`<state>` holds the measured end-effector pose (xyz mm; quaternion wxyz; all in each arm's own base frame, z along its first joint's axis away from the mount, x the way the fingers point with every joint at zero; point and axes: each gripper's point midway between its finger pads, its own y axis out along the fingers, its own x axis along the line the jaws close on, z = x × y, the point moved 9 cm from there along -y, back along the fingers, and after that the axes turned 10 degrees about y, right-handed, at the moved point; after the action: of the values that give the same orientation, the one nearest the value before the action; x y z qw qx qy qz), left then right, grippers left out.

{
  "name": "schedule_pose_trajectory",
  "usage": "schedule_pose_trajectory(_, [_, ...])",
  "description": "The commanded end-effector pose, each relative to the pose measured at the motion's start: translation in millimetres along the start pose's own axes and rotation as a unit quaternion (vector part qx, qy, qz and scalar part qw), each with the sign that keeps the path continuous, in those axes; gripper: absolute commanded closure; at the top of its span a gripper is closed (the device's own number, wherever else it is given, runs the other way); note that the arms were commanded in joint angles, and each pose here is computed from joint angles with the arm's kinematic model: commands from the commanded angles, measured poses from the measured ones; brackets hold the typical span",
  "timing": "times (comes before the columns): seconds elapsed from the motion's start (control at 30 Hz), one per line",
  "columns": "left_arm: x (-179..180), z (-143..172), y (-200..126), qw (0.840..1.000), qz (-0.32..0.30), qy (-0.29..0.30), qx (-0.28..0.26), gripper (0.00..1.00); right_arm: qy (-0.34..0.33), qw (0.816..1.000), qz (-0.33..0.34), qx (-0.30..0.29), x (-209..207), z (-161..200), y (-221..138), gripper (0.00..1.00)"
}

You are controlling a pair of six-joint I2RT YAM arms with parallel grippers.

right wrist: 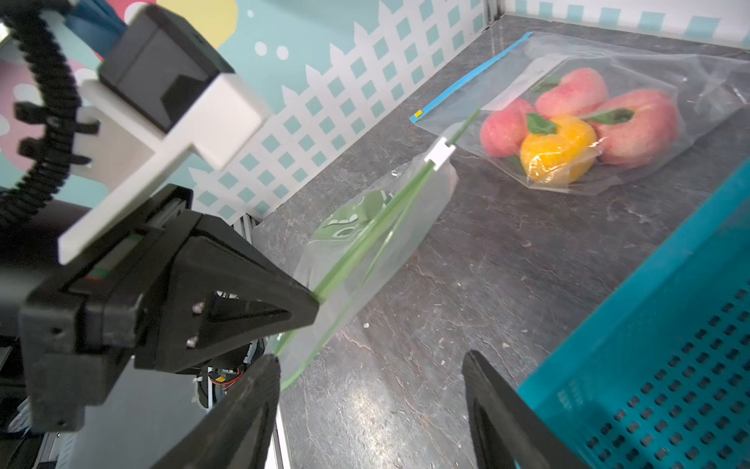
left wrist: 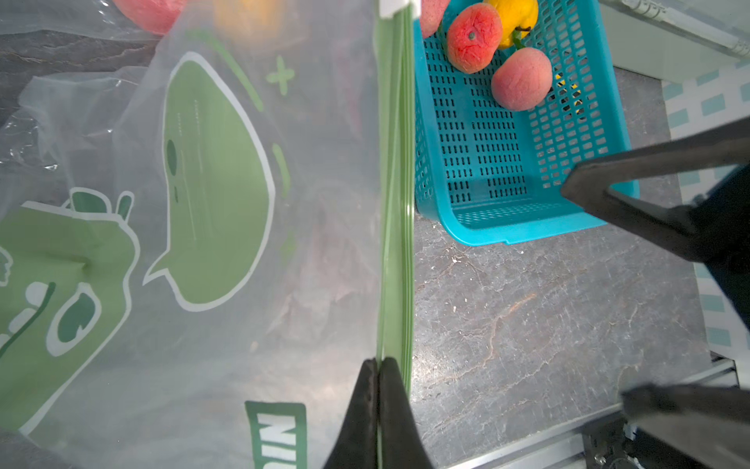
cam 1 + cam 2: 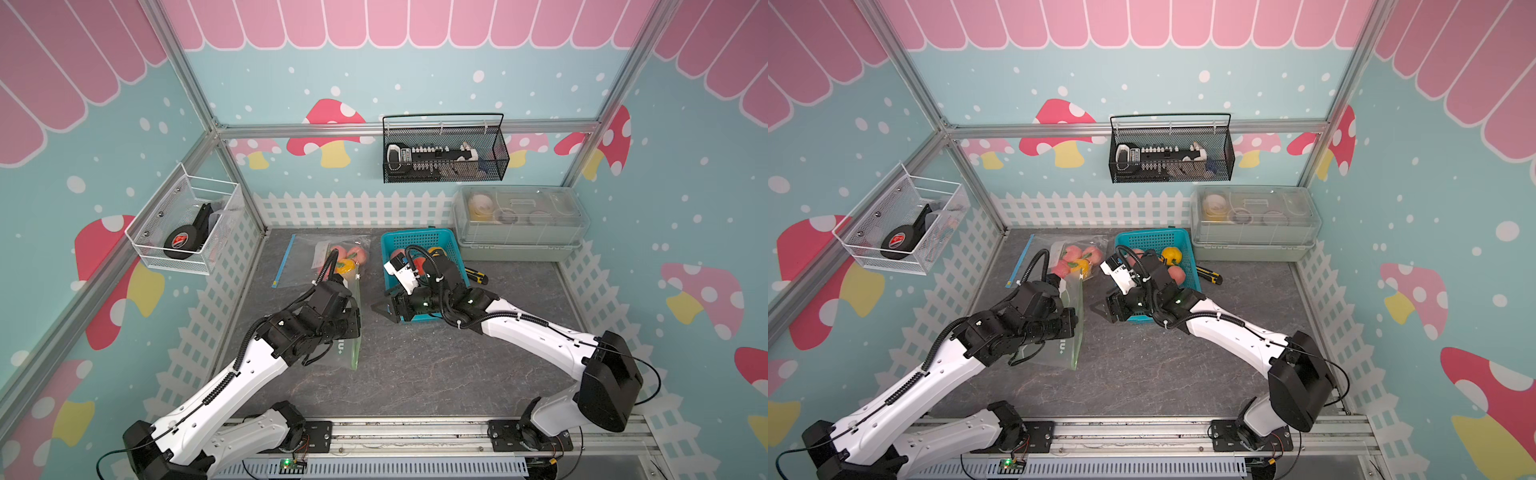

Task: Place the peach in a zip-top bag and seal the zipper
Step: Open the zipper of the food storage bag at the center of the board.

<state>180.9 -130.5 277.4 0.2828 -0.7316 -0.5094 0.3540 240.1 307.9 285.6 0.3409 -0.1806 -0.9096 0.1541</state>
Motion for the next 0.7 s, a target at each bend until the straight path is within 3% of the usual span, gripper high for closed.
schedule_pose_trajectory(0.0, [-5.6, -10.3, -17.0, 0.999, 0.034, -0.008, -0.027, 1.00, 0.002, 1.000, -0.005, -0.002, 7.8, -7.3, 11.9, 0.28])
schedule_pose_trajectory(0.5, [-9.8, -20.6, -33.4, 0.996, 0.068, -0.011, -0.057, 1.00, 0.005, 0.999, 0.024, 0.044, 2.2, -3.8, 48.2, 0.45])
schedule_pose_trajectory(0.67, [-10.8, -28.8, -42.5, 0.994, 0.069, -0.010, -0.080, 1.00, 0.011, 0.994, 0.095, 0.059, -5.9, 0.0, 54.1, 0.44])
